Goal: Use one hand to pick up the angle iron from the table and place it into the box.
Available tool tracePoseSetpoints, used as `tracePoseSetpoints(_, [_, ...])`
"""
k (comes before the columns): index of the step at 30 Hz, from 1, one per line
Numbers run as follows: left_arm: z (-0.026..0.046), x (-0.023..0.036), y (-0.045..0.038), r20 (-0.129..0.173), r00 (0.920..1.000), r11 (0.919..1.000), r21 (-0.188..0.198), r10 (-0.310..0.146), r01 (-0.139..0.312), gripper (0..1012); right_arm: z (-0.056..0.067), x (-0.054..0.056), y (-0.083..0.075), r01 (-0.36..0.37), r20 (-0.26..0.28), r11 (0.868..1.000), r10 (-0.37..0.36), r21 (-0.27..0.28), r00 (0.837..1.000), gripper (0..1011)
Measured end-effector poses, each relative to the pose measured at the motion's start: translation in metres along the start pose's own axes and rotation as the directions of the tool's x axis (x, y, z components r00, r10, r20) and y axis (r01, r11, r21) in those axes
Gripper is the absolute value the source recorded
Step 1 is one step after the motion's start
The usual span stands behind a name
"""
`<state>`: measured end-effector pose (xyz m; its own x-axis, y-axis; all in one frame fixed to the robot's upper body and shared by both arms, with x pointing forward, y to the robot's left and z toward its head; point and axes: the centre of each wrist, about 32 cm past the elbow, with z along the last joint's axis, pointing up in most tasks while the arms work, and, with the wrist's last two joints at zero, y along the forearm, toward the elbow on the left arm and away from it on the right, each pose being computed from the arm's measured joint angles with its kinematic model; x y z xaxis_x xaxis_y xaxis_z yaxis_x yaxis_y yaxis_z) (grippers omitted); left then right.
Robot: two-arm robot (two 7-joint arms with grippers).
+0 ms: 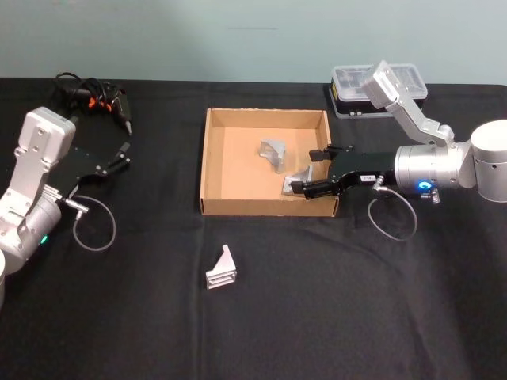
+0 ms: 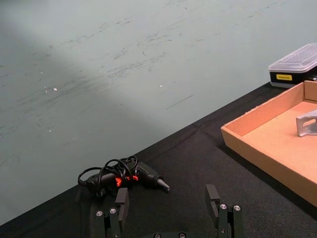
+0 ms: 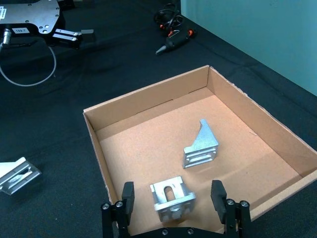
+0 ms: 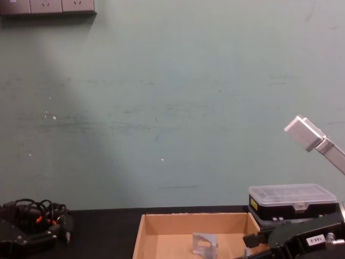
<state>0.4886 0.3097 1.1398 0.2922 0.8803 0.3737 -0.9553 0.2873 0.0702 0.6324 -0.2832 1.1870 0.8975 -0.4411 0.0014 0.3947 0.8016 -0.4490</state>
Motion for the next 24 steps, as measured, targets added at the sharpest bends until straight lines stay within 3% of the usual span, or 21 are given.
tracePoseSetpoints(13, [0.0,0.0,0.0,0.0,1.0,1.0,0.0,0.0,0.0,1011,0.001,-0.002,-0.001,-0.003,0.003,1.0,0.003,0.007,1.0,1002])
tracePoseSetpoints(24, [0.0,0.0,0.0,0.0,1.0,1.0,0.0,0.0,0.0,1011,0.013,-0.014,-0.012,-0.054,0.043,0.994,0.05,0.098,0.998,1002])
